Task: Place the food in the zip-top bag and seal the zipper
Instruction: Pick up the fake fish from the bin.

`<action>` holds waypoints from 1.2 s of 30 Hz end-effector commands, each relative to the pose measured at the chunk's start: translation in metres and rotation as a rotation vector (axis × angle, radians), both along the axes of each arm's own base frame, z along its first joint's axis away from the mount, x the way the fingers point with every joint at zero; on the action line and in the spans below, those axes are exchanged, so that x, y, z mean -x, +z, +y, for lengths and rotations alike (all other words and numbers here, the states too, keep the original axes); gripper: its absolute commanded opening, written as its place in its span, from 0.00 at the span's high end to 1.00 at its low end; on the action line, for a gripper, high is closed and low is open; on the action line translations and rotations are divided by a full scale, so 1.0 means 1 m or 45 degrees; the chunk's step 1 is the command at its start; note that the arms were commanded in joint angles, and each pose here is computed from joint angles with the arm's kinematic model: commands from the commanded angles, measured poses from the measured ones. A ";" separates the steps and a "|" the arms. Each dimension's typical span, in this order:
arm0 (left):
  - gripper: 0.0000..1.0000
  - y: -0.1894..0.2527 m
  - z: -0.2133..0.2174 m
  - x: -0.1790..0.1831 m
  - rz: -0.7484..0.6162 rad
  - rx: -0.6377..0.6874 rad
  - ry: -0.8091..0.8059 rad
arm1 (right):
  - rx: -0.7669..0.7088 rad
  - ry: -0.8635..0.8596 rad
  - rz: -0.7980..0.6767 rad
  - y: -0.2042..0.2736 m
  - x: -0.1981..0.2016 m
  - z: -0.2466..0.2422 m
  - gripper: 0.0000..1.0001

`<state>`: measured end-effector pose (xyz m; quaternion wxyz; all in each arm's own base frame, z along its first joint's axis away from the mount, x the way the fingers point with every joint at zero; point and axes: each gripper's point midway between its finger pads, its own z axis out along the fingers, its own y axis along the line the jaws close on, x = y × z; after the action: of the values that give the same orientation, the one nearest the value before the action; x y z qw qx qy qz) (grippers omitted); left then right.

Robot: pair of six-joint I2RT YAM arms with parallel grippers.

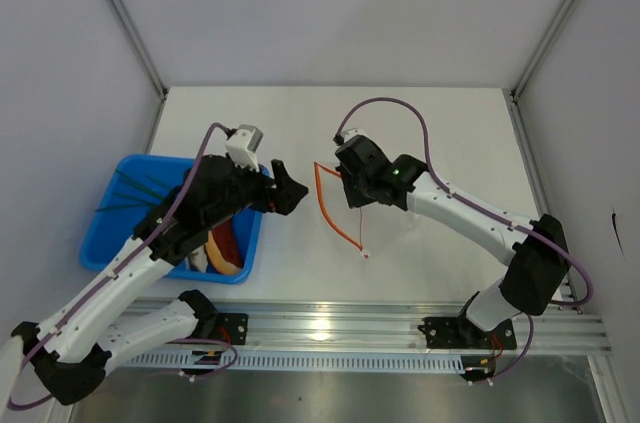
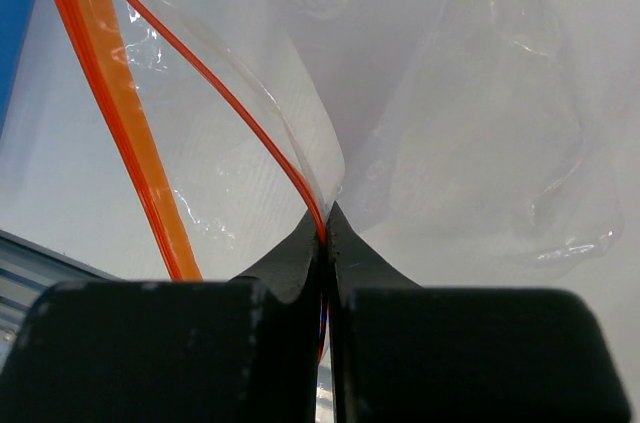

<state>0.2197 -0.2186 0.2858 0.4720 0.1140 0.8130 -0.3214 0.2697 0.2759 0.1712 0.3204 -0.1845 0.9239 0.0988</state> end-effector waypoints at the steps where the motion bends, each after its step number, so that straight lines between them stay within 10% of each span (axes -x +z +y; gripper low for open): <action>1: 0.06 -0.001 0.051 -0.016 0.016 -0.078 0.322 | -0.091 -0.009 -0.040 0.019 -0.012 0.010 1.00; 21: 0.15 -0.135 0.179 -0.062 0.738 -0.131 0.883 | -0.127 0.088 0.000 0.020 -0.011 0.003 1.00; 36: 0.16 -0.178 0.240 -0.027 1.018 -0.108 1.326 | -0.142 0.137 0.019 0.013 -0.008 0.005 1.00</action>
<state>0.2596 0.0142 0.1159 0.2430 -0.3663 0.8967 -0.0515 0.2770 0.2790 0.1725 0.3001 -0.2077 0.9183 0.1532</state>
